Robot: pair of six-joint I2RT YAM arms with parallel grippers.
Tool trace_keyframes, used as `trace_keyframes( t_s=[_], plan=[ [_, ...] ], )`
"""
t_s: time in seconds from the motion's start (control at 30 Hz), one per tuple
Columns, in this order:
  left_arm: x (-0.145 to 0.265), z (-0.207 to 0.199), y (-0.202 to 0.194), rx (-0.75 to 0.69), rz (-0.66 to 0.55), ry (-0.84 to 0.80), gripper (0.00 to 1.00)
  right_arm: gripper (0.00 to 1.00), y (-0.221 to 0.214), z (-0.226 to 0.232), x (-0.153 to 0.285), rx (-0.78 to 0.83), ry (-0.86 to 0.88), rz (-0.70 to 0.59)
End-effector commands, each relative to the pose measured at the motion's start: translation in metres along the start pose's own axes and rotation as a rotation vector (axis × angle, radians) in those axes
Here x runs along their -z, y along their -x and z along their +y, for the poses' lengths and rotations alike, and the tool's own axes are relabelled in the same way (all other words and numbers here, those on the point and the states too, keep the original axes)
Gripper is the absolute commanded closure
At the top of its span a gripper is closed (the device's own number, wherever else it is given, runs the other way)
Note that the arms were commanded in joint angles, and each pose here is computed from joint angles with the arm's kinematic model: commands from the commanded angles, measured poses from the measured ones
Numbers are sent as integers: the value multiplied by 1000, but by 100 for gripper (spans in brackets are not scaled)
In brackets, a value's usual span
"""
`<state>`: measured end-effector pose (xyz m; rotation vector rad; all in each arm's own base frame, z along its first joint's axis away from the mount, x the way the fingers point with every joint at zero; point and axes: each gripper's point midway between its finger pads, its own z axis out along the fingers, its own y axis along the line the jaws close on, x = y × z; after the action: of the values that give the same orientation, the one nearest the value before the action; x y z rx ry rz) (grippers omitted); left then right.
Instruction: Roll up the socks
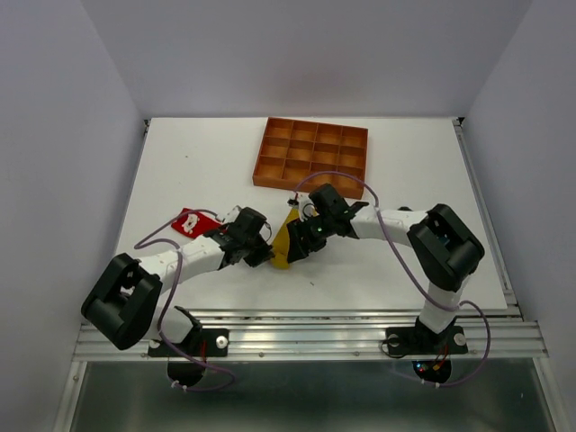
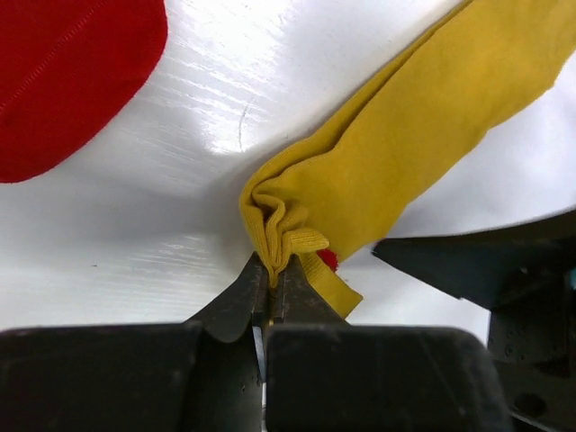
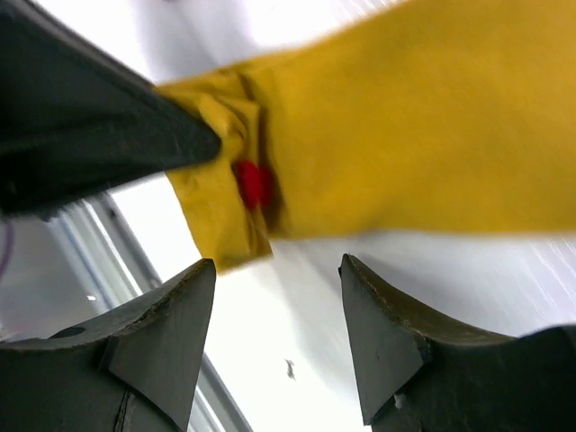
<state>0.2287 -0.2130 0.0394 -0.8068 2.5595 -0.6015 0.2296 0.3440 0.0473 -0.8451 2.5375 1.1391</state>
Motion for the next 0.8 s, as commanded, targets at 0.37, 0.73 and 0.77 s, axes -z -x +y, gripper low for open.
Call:
trace_keyframes(
  t_s=[0.37, 0.73, 0.77],
  plan=[
    [-3, 18, -20, 47, 113, 135, 100, 37, 23, 56, 29, 539, -126, -355],
    [-5, 22, -23, 61, 151, 175, 100, 39, 11, 65, -7, 763, -275, -293],
    [-4, 22, -23, 60, 149, 173, 100, 39, 12, 61, -6, 764, -297, -296]
  ],
)
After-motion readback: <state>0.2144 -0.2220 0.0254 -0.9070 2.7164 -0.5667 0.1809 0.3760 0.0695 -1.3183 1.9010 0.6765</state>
